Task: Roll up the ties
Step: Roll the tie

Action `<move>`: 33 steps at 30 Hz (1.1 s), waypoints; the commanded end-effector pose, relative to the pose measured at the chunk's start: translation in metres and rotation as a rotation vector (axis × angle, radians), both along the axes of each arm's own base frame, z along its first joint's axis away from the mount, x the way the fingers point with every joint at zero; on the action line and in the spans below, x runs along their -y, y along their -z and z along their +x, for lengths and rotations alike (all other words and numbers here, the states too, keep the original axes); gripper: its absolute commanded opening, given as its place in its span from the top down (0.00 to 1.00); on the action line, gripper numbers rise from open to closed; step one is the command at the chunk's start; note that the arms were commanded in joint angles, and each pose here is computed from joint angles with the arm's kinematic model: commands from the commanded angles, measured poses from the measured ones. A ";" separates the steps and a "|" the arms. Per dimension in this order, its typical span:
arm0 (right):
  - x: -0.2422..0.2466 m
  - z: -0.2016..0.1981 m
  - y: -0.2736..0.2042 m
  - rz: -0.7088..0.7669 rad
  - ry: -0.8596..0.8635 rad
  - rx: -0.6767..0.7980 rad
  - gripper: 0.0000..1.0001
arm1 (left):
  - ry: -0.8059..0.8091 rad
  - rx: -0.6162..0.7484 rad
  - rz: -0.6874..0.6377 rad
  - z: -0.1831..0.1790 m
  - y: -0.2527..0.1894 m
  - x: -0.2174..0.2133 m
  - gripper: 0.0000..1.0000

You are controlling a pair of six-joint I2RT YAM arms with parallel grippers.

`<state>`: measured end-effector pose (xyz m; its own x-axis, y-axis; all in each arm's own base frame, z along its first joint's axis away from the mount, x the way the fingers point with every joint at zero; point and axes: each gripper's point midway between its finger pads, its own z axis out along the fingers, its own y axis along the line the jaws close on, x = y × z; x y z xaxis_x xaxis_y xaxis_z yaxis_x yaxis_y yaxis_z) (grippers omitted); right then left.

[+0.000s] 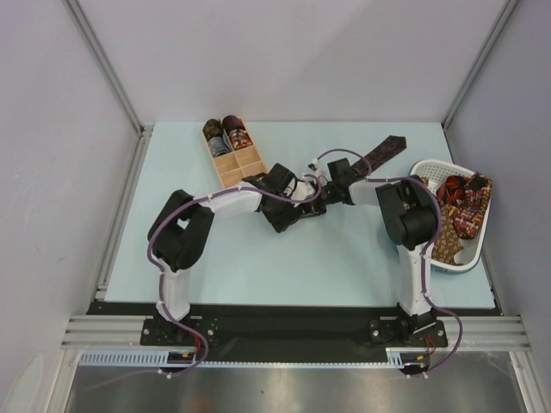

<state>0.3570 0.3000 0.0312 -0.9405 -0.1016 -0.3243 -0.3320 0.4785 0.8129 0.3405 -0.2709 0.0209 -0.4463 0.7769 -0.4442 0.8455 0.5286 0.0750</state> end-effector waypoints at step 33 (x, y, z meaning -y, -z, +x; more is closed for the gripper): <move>-0.012 0.011 -0.015 0.110 0.022 0.022 0.71 | 0.034 -0.013 0.039 0.005 0.007 0.014 0.58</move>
